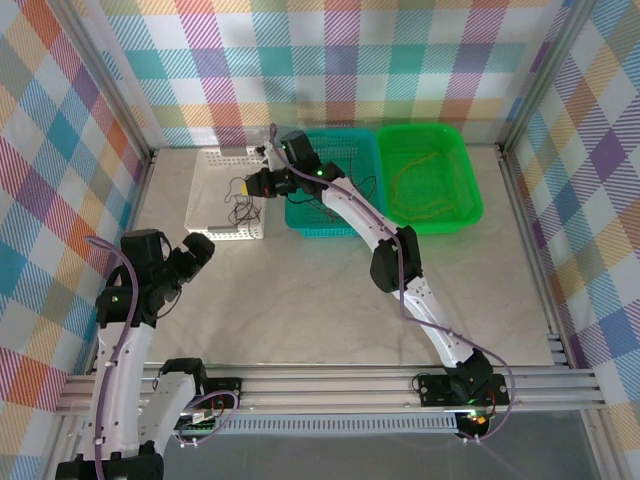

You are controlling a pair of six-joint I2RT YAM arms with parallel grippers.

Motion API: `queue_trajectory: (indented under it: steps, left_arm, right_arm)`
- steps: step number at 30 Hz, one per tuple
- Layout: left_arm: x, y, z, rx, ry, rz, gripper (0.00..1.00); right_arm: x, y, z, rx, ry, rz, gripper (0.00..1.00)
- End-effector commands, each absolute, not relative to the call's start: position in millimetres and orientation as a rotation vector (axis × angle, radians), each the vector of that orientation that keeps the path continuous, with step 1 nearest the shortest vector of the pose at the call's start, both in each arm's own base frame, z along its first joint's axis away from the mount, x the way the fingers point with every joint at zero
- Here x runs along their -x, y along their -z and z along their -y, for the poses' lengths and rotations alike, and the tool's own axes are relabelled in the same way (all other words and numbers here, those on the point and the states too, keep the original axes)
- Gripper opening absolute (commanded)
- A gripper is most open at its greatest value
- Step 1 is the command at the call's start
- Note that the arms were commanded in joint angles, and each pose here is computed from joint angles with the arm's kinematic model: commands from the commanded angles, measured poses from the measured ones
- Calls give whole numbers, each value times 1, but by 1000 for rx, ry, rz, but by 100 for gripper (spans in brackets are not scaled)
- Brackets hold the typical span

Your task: Untangle the cables

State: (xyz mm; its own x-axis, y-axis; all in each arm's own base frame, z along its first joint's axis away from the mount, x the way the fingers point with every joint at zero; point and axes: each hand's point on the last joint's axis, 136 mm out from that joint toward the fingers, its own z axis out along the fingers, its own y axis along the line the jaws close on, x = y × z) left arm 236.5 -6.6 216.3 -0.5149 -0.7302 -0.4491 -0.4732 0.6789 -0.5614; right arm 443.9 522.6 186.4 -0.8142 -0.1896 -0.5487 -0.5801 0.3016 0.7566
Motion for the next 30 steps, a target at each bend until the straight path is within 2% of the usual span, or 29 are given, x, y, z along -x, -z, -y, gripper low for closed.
queue_trajectory:
  steps: [1, 5, 9, 14, 20, 26, 30]
  left_arm:
    - [-237, -218, 4, 893, 477, -2195, 100]
    - [-238, -219, 5, 889, 482, -2192, 100]
    - [-238, -218, 5, 888, 484, -2195, 100]
    - [-238, -215, 4, 889, 476, -2196, 100]
    - [-239, -211, 6, 892, 486, -2201, 100]
    - [-240, -209, 6, 897, 487, -2202, 100]
    - [-240, -207, 6, 897, 489, -2204, 100]
  right_arm:
    - [-444, -182, -524, 675, -1540, -2235, 0]
    - [-454, -166, -519, 592, -1479, -2299, 0]
    - [-474, -174, -509, 441, -1444, -2313, 0]
    - [-480, -227, -514, 380, -1586, -2174, 0]
    - [-489, -265, -512, 384, -1538, -2041, 0]
    - [-504, -247, -517, 333, -1542, -2015, 0]
    - [-502, -209, -522, 349, -1485, -2103, 0]
